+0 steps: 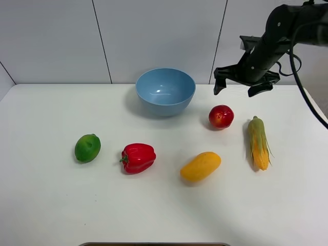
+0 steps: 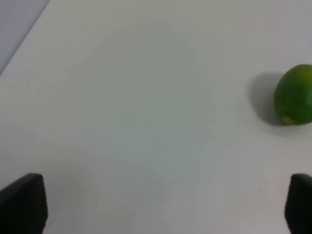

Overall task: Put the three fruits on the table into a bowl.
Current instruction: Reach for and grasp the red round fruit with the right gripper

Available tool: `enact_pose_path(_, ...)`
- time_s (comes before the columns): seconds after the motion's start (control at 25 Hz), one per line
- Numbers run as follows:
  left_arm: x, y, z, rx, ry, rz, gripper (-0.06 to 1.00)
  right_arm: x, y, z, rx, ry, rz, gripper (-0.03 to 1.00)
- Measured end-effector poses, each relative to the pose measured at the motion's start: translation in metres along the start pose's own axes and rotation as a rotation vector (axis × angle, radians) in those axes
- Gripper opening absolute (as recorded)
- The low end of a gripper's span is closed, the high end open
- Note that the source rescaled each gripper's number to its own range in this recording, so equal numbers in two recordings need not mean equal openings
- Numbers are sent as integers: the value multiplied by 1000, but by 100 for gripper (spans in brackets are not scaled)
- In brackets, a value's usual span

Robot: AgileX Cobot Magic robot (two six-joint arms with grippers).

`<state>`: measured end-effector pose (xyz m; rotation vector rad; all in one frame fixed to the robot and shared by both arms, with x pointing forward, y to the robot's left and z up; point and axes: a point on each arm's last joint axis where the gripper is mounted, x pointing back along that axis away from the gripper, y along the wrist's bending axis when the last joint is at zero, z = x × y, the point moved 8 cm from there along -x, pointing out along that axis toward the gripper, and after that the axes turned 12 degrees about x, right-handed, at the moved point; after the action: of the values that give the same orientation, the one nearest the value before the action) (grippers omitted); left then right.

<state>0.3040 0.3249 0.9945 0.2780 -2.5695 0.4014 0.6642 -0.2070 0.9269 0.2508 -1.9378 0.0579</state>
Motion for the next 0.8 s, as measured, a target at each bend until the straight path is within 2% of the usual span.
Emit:
enact_pose_path(0.48, 0, 0, 0, 0, 0, 0, 100, -46, -4, 16, -10, 103, 2, 91)
enact_pose_path(0.8, 0, 0, 0, 0, 0, 0, 100, -68, -7, 17, -14, 101, 6, 91)
